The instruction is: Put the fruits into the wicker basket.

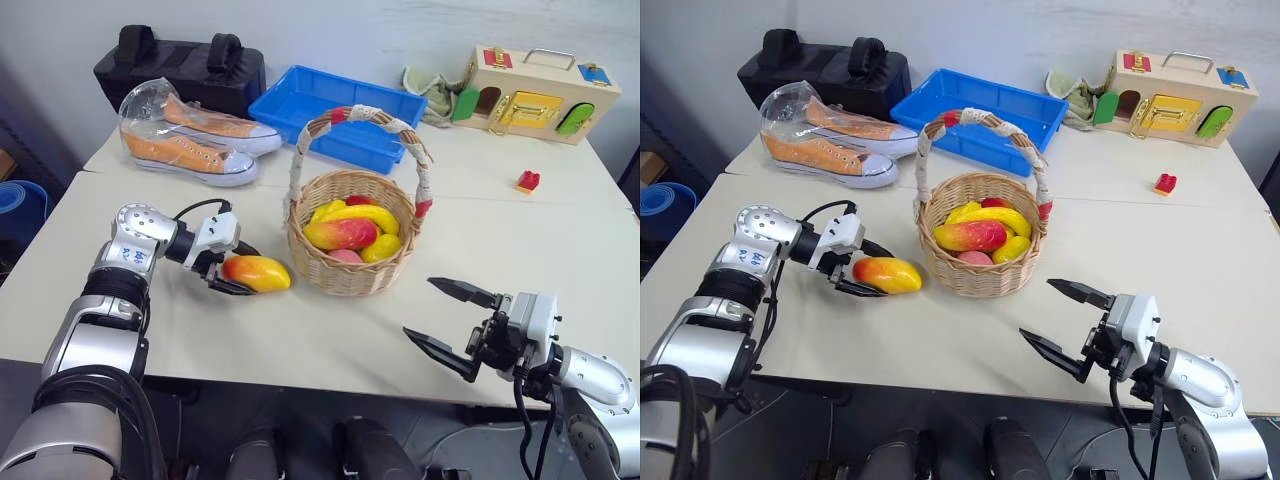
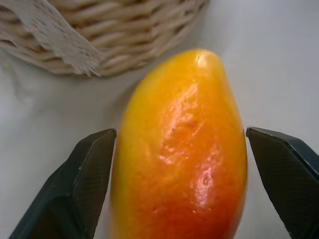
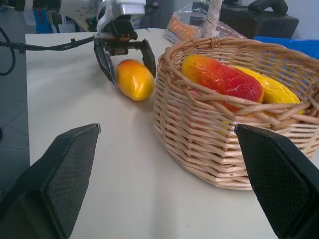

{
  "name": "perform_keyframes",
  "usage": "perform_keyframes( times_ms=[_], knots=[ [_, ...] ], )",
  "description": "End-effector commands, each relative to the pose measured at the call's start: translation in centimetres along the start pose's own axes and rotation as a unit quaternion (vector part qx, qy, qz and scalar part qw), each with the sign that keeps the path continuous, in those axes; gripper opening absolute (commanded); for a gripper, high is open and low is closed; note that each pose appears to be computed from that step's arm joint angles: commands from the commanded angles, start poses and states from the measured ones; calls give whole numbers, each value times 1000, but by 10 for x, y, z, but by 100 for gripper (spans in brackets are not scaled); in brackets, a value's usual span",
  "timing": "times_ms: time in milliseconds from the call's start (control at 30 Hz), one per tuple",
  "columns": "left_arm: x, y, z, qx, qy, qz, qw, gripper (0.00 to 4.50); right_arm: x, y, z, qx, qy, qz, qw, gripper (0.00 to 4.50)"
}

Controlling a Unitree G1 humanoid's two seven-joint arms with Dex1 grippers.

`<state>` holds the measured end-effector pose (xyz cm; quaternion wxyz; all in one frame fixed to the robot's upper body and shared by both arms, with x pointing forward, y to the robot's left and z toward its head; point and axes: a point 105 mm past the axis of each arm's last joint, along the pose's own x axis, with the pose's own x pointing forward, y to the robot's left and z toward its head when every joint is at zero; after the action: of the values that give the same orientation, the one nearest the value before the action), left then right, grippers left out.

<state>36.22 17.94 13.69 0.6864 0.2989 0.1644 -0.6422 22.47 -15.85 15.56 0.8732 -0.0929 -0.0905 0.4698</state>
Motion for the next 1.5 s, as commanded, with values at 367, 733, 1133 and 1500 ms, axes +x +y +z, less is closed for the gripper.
perform_keyframes(
  times_ms=[367,733,1133,1500],
  knots=[
    [-42,-20,121,-5,-250,11,968,337,-6,-13,29,26,-50,-97,994,450],
    [61,21,180,-79,-248,166,951,337,2,-14,37,17,-78,-122,989,450],
    [29,-4,170,-38,-271,113,955,447,-13,-15,30,18,-57,-164,985,450],
    [-73,-46,63,10,-211,143,967,447,-3,-34,24,-10,-50,-287,957,450]
  ],
)
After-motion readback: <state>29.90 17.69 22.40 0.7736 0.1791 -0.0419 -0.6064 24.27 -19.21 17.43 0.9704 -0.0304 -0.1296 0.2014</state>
